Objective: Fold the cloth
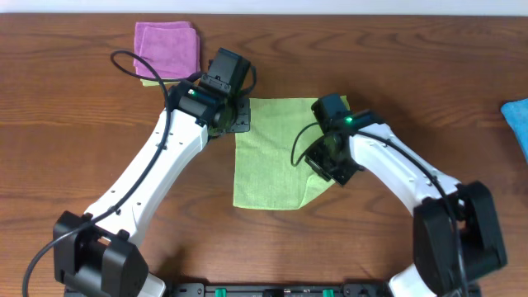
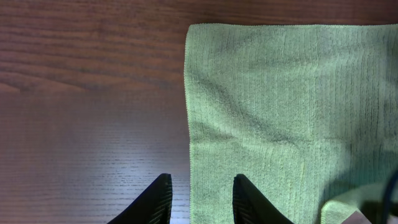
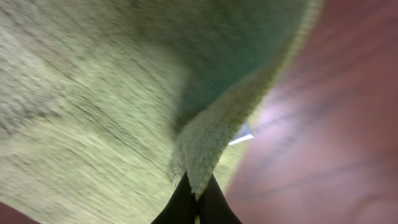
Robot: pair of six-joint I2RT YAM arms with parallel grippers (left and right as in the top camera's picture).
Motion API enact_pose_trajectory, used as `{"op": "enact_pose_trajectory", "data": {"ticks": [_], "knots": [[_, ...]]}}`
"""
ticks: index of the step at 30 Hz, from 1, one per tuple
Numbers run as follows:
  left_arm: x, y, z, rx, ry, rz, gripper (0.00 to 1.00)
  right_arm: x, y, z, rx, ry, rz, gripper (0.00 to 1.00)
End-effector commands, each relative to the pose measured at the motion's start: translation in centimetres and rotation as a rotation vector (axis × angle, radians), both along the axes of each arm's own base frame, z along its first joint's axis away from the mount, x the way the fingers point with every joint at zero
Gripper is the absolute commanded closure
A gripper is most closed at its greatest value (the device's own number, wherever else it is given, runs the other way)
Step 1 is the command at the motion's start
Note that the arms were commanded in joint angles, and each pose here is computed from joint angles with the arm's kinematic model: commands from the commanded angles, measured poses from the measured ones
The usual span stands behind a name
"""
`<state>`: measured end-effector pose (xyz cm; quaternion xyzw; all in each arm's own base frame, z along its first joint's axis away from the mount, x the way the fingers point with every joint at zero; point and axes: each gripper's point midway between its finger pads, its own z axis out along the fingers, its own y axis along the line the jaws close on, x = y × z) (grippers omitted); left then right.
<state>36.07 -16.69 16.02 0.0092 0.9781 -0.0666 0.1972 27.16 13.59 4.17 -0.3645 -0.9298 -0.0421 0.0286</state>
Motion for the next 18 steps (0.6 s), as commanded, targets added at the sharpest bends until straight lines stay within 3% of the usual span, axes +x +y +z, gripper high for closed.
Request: {"op": "enact_pose_trajectory", "data": {"ticks": [1,18], "knots": [[0.1,0.4,0.5,0.018,-0.021,-0.009,0.67,0.2,-1.3,1.3,-0.072,-0.046,0.032,0.99],[0.1,0.4,0.5,0.017,-0.020,-0.009,0.67,-4.3,-3.6,1.7,-0.270,0.090,0.124,0.99]]}}
